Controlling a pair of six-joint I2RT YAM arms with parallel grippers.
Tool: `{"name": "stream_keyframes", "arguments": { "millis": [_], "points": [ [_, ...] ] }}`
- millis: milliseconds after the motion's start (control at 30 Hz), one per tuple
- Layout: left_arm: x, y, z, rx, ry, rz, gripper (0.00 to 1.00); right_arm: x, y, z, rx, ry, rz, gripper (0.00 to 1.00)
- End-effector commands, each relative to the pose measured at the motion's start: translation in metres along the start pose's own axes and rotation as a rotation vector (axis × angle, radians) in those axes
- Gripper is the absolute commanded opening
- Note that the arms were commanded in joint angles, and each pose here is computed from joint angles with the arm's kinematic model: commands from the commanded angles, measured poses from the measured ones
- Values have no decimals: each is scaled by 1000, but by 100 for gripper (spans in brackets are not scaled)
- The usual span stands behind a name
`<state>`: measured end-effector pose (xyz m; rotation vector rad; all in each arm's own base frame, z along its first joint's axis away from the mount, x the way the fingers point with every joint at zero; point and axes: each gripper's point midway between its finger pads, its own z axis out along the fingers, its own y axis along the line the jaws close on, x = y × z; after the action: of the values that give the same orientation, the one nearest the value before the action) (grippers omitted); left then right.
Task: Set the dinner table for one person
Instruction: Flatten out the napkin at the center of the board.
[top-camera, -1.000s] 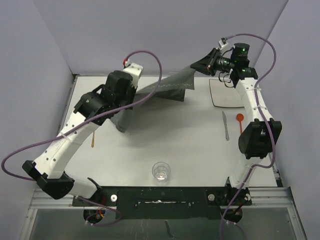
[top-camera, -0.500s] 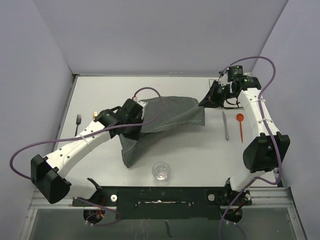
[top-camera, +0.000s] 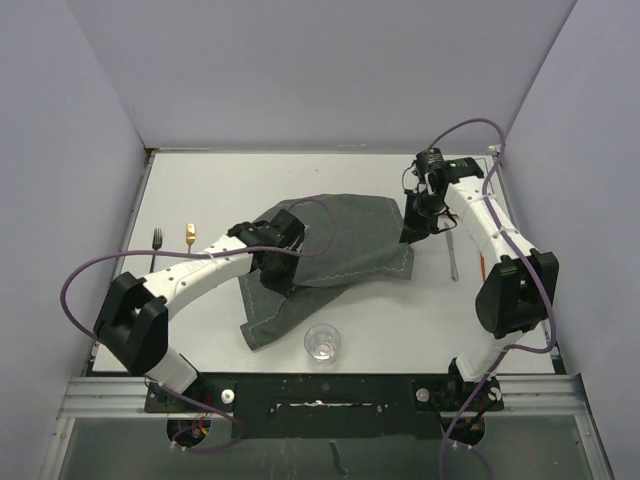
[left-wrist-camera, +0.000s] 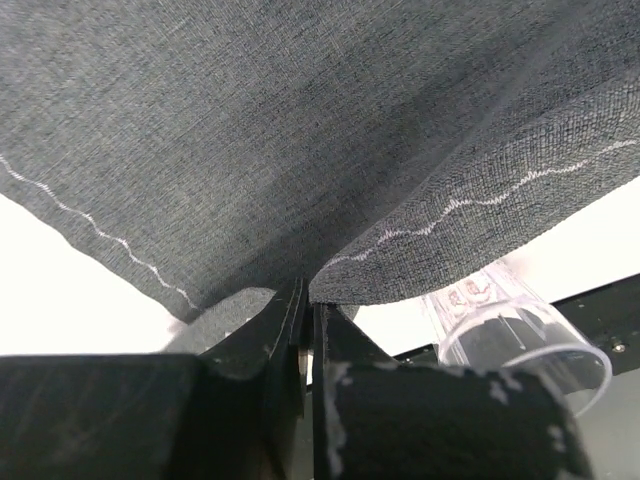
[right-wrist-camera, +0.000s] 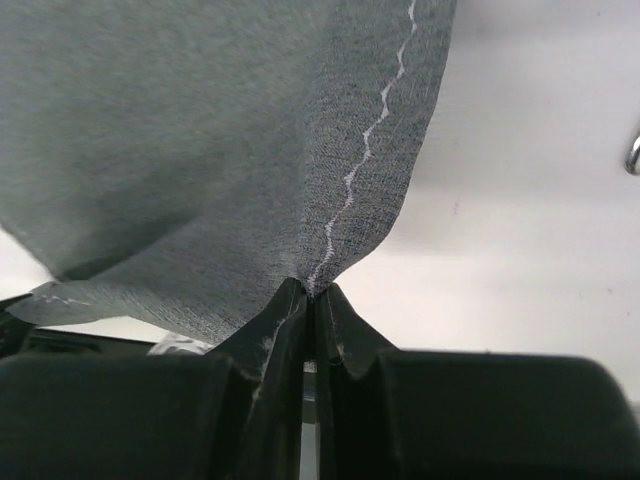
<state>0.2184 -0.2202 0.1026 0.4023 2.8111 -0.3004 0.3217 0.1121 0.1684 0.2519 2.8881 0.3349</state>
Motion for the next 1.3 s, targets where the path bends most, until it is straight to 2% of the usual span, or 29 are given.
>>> {"name": "stream_keyframes", "arguments": {
  "millis": [0, 67, 200, 267, 367, 467, 567, 633, 700, 733, 800, 833, 1000, 1267],
  "points": [
    [-8, -12, 17, 19, 4, 13, 5, 7, -19, 10, 146, 5, -39, 4],
    [-10, -13, 18, 13, -6, 24, 12, 7, -18, 11, 152, 1, -45, 7],
    [-22, -16, 10, 19, -54, 44, 31, 1, -12, 9, 139, -22, -54, 22],
    [-29, -18, 2, 22, -78, 61, 36, -5, -8, 5, 126, -47, -59, 28],
    [-40, -24, -15, 46, -115, 90, 45, -15, -4, -5, 117, -86, -60, 31],
    [-52, -28, -35, 64, -163, 112, 50, -26, 1, -16, 114, -134, -63, 39],
    [-65, -25, -49, 47, -213, 110, 50, -39, 9, -22, 82, -187, -67, 41],
    [-70, -11, -47, -1, -215, 77, 47, -50, 19, -18, 41, -203, -84, 40],
    [-73, 8, -37, -50, -180, -4, 39, -56, 33, -5, -16, -178, -105, 32],
    [-73, 16, -30, -64, -155, -47, 33, -59, 39, 2, -35, -160, -117, 26],
    [-73, 26, -10, -78, -96, -122, 6, -64, 51, 21, -53, -120, -147, 8],
    [-74, 29, -2, -85, -76, -154, 0, -66, 55, 31, -54, -100, -166, 1],
    [-84, 37, 27, -135, -29, -226, 0, -76, 73, 70, -40, -58, -230, 0],
    [-99, 65, 59, -213, 38, -310, 0, -91, 80, 117, -43, -26, -222, 0]
  ]
}}
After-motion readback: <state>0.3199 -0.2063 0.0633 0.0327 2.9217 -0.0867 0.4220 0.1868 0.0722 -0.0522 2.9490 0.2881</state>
